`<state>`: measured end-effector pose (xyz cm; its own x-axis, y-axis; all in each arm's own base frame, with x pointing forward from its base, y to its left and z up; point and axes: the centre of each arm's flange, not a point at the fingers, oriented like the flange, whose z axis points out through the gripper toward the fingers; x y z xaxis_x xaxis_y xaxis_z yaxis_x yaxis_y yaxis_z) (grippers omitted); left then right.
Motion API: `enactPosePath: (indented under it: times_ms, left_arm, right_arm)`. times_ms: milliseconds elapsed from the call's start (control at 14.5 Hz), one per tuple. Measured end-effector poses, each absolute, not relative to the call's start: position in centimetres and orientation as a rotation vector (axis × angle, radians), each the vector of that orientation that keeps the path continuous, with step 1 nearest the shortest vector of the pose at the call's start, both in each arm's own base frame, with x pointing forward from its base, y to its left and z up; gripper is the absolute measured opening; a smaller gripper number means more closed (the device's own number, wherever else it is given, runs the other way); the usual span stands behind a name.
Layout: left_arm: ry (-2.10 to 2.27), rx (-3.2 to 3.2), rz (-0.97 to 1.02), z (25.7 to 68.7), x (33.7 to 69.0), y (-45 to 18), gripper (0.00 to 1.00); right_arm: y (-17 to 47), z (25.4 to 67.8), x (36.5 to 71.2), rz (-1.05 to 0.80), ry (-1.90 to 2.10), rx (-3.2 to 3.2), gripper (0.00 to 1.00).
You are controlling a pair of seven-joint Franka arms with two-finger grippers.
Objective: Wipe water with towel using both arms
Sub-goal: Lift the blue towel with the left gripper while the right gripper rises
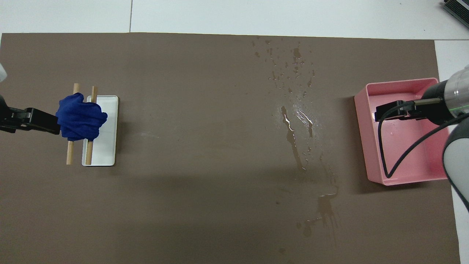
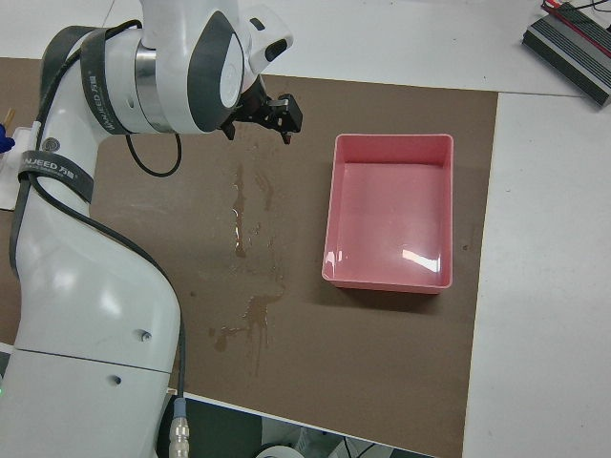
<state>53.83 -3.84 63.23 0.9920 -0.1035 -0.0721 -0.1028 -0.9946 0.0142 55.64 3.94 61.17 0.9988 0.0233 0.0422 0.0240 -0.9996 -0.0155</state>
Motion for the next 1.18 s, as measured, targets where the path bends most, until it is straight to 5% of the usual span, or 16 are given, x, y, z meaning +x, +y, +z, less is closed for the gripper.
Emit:
enactPosePath:
  times_ms: [484,1176]
  left_arm:
    - [-0.104,3.13,-0.048,61.9,54.4,-4.0,1.0]
    - [0.206,3.239,0.29,48.1,59.8,-1.5,1.0]
  right_arm:
    - [3.8,61.2,55.7,-0.067,-0.038,-3.137,1.0]
    - [5.7,61.1,55.5,-0.017,0.272,-2.962,1.0]
